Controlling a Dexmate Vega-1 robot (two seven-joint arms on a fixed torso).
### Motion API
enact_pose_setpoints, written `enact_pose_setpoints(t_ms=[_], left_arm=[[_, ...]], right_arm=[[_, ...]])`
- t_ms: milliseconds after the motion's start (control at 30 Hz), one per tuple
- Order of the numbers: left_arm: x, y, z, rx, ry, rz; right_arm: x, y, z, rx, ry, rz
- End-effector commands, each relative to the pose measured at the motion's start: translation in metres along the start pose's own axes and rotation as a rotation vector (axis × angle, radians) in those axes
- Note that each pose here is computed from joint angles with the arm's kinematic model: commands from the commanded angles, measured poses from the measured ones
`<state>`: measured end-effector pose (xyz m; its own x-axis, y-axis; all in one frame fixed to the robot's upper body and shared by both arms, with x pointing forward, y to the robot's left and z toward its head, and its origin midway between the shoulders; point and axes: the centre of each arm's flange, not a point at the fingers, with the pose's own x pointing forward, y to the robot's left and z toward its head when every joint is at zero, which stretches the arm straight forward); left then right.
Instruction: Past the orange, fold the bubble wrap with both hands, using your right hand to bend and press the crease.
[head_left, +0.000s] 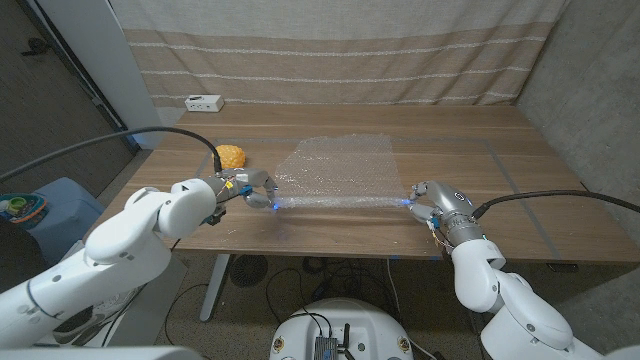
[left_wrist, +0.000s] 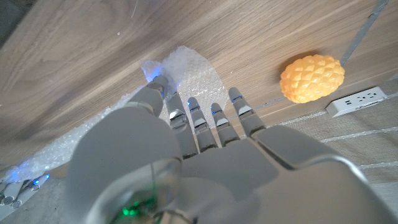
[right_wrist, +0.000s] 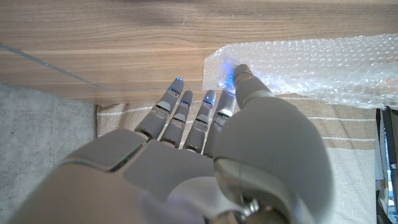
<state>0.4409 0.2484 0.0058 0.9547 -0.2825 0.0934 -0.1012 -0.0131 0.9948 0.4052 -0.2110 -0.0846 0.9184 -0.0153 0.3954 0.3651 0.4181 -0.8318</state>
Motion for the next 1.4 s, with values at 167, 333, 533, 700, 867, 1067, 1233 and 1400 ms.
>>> enact_pose_setpoints(t_ms=[167,333,533,700,867,1067,1233,1400], left_arm=[[-0.010,0.054,0.000,-0.078,-0.128,-0.081],[-0.009,0.065,-0.002,-0.084,-0.148,-0.094],[-0.003,0.072,-0.005,-0.126,-0.195,-0.140],[0.000,0.079,-0.006,-0.151,-0.232,-0.158],[0.006,0.087,-0.007,-0.167,-0.261,-0.160],[0.015,0.096,-0.008,-0.173,-0.279,-0.152],[0.022,0.099,-0.008,-0.213,-0.311,-0.162],[0.032,0.103,-0.009,-0.266,-0.349,-0.208]], right_arm=[[0.000,-0.030,0.000,0.109,-0.015,0.091],[0.003,-0.037,0.002,0.130,-0.036,0.114],[0.003,-0.048,0.005,0.166,-0.064,0.109],[0.000,-0.057,0.008,0.157,-0.064,0.096],[0.005,-0.063,0.010,0.155,-0.080,0.095],[0.021,-0.066,0.014,0.155,-0.122,0.098],[0.035,-0.067,0.015,0.152,-0.142,0.115],[0.049,-0.068,0.012,0.167,-0.162,0.123]])
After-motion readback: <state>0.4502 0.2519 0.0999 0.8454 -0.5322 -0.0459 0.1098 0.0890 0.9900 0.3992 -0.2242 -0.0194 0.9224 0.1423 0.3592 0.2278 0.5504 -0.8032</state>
